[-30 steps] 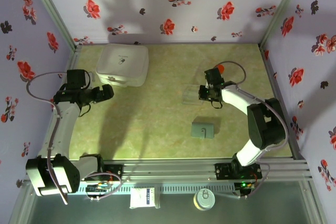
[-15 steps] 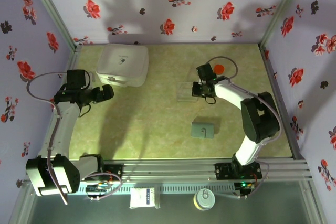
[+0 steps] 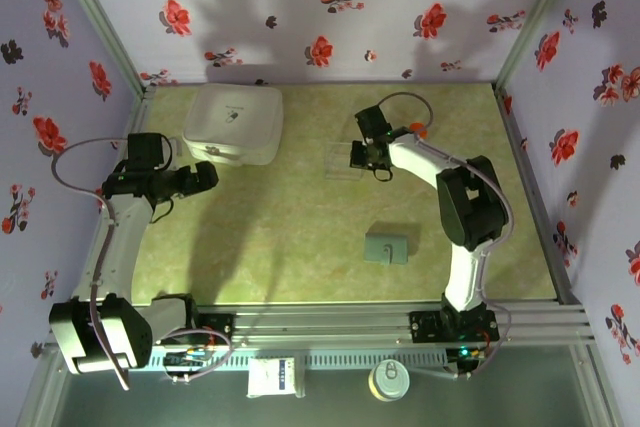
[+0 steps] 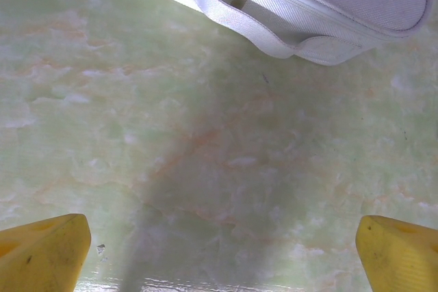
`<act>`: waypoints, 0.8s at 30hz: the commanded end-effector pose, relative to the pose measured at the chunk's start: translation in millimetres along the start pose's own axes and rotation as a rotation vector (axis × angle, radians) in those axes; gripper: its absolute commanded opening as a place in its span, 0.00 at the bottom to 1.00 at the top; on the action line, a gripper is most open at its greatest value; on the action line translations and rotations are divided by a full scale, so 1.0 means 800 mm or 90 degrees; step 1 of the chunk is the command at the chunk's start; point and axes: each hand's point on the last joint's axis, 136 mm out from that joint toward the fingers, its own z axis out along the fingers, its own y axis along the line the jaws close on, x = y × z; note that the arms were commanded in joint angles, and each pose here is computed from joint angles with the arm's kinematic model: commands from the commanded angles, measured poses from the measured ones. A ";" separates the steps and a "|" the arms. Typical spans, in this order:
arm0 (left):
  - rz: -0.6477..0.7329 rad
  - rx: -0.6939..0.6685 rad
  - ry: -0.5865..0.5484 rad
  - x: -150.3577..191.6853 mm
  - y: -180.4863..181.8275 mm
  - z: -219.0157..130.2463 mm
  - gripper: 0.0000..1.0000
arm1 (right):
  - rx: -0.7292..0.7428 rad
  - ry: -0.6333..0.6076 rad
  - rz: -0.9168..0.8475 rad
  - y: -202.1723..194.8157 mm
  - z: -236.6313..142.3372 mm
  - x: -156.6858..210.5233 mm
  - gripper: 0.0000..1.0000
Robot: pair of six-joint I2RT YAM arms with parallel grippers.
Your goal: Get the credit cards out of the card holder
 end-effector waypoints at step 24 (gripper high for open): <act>0.001 0.012 0.013 0.009 -0.001 0.000 1.00 | 0.009 0.026 -0.047 0.014 0.002 0.001 0.10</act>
